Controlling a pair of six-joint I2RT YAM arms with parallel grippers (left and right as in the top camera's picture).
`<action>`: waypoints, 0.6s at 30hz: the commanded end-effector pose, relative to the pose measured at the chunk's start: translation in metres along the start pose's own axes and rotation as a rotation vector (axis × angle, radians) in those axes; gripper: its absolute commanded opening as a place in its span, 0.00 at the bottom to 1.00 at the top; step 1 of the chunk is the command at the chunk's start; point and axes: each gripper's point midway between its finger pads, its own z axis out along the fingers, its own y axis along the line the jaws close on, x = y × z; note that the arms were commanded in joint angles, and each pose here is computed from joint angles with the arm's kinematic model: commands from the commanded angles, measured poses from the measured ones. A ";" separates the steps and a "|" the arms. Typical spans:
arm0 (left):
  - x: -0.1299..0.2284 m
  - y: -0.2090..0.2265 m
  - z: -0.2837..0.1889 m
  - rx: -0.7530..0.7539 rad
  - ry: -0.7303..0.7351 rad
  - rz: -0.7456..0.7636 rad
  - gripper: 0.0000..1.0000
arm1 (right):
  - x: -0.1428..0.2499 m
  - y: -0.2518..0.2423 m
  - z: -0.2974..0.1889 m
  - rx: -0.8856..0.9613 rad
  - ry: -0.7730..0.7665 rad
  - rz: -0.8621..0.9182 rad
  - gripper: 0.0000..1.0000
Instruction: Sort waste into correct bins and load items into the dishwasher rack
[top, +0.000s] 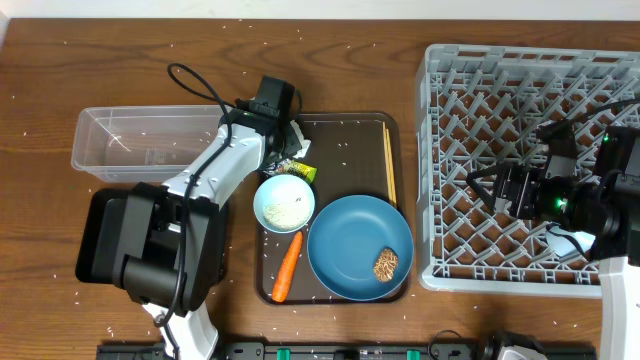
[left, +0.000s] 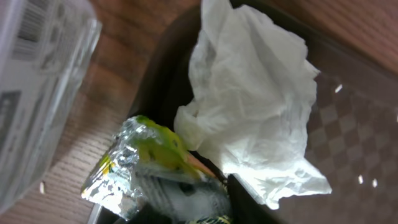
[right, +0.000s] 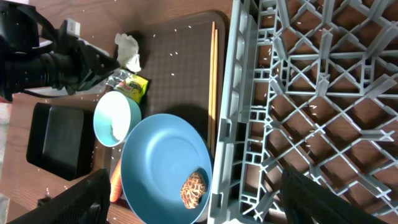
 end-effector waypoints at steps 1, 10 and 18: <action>-0.004 0.006 0.000 -0.033 -0.026 -0.001 0.06 | 0.001 0.002 0.000 0.001 0.007 -0.024 0.80; 0.006 -0.029 -0.069 0.103 -0.037 0.230 0.06 | 0.003 0.002 0.000 0.005 0.018 -0.017 0.80; -0.037 -0.003 -0.159 0.022 -0.336 0.345 0.06 | 0.002 0.002 0.000 0.004 0.012 -0.020 0.80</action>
